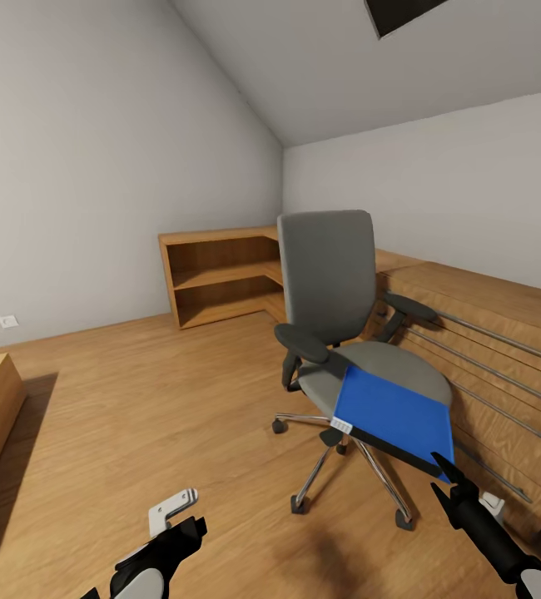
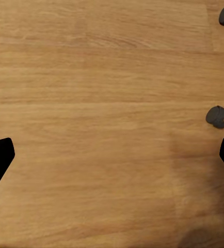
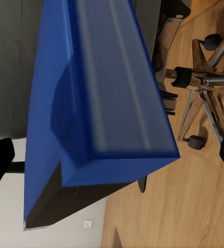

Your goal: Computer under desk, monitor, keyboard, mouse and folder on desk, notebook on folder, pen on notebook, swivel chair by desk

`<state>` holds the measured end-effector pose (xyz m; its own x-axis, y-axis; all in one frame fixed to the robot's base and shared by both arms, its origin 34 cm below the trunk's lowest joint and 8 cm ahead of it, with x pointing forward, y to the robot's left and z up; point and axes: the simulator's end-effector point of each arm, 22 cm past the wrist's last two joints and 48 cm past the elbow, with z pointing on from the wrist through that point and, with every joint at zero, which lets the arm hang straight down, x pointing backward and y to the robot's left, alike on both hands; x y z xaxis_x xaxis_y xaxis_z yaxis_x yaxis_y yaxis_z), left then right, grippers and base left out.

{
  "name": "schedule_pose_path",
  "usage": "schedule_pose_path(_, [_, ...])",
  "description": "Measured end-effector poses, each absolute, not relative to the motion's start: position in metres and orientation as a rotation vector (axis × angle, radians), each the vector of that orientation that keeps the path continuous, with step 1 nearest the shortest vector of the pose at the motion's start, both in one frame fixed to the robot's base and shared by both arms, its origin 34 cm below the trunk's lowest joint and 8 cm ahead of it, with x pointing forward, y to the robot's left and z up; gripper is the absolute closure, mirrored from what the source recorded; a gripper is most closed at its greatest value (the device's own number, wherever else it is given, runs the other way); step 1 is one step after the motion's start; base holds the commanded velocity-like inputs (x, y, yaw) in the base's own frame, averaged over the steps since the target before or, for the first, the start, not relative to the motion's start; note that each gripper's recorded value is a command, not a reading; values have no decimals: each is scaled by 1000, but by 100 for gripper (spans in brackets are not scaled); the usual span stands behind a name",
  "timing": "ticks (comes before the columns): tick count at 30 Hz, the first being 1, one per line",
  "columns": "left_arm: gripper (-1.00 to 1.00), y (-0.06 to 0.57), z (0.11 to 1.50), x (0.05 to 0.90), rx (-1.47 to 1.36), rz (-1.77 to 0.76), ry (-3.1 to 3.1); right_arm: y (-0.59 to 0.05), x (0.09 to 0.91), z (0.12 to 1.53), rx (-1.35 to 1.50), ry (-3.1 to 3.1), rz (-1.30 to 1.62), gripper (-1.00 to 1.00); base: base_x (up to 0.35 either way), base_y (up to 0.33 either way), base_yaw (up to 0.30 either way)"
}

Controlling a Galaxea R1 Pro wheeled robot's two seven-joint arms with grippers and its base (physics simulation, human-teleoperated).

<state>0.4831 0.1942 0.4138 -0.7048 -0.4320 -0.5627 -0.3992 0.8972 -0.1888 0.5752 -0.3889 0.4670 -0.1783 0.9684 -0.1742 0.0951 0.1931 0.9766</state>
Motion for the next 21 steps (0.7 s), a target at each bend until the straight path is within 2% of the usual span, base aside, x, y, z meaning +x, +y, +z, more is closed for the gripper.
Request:
schedule_pose_path(1, [-100, 194, 414, 483, -594, -70, 2436, -389, 575, 467, 1064, 1499, 1135, -100, 0, 0, 0])
schedule_pose_path(2, [-100, 194, 414, 483, -594, -70, 2436, -389, 575, 467, 1064, 1499, 1135, 100, 0, 0, 0])
schedule_pose_path(21, [-100, 194, 422, 485, -592, -76, 2417, -389, 576, 478, 1049, 1481, 1142, 100, 0, 0, 0])
